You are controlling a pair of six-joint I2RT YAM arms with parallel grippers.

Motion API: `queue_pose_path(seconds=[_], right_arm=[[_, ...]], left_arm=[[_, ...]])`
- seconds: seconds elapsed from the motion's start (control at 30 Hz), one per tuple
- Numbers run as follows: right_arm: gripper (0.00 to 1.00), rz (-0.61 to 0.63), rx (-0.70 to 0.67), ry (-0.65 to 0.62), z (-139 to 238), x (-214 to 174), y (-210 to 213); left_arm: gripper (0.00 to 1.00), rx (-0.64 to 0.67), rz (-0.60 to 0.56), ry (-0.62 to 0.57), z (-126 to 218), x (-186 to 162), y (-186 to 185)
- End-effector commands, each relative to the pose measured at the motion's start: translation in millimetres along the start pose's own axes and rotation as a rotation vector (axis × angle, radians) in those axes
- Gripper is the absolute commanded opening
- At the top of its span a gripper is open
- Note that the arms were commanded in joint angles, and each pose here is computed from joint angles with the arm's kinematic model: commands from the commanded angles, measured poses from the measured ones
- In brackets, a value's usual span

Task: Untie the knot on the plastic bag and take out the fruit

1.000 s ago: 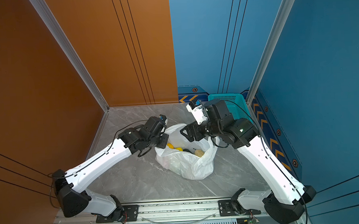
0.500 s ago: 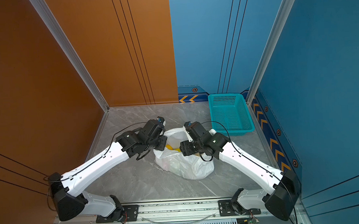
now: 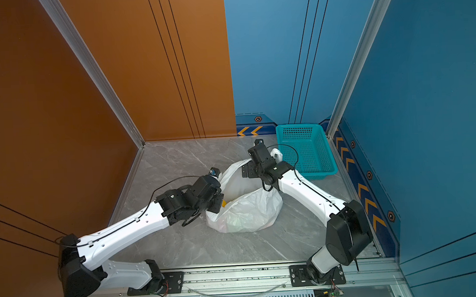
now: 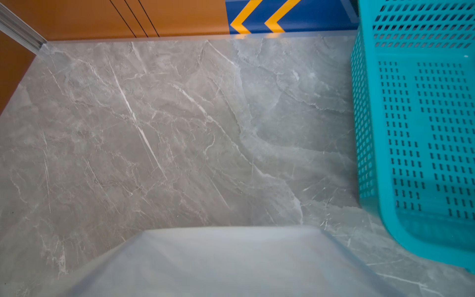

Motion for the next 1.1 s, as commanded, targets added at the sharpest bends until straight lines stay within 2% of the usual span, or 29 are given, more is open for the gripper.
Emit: queue_pose_path(seconds=[0.0,0.13,0.33,0.53,0.77,1.07], right_arm=[[1.00,0.116,0.124,0.143,20.7,-12.0,17.2],[1.00,0.179,0.165,0.246,47.3,-44.7,26.6],[1.00,0.169,0.109,0.224,65.4,-76.6,16.1],[1.00,0.212,0.066,0.220,69.8,-111.0,11.8],[1.00,0.275,0.005,0.240,94.3,-165.3,-6.5],[1.00,0.288,-0.018,0.471,87.0,-253.2,-28.6]], left_arm=[[0.00,0.032,0.066,-0.097,15.8,15.0,6.8],[0.00,0.046,0.111,-0.132,21.2,26.5,12.5],[0.00,0.045,0.127,-0.132,19.4,26.8,12.7],[0.00,0.057,0.142,-0.119,14.3,19.8,15.0],[0.00,0.103,0.161,-0.102,10.9,16.0,20.9],[0.00,0.110,0.167,-0.066,10.2,8.4,21.5]])
Point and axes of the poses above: each gripper's point midway between its finger pads, its own z axis back along the fingers, its own y axis along the line the jaws close on, x = y × z, the point moved 5 cm from there along z, back along the fingers, and after that the axes turned 3 degrees about -z, right-handed, at the moved point
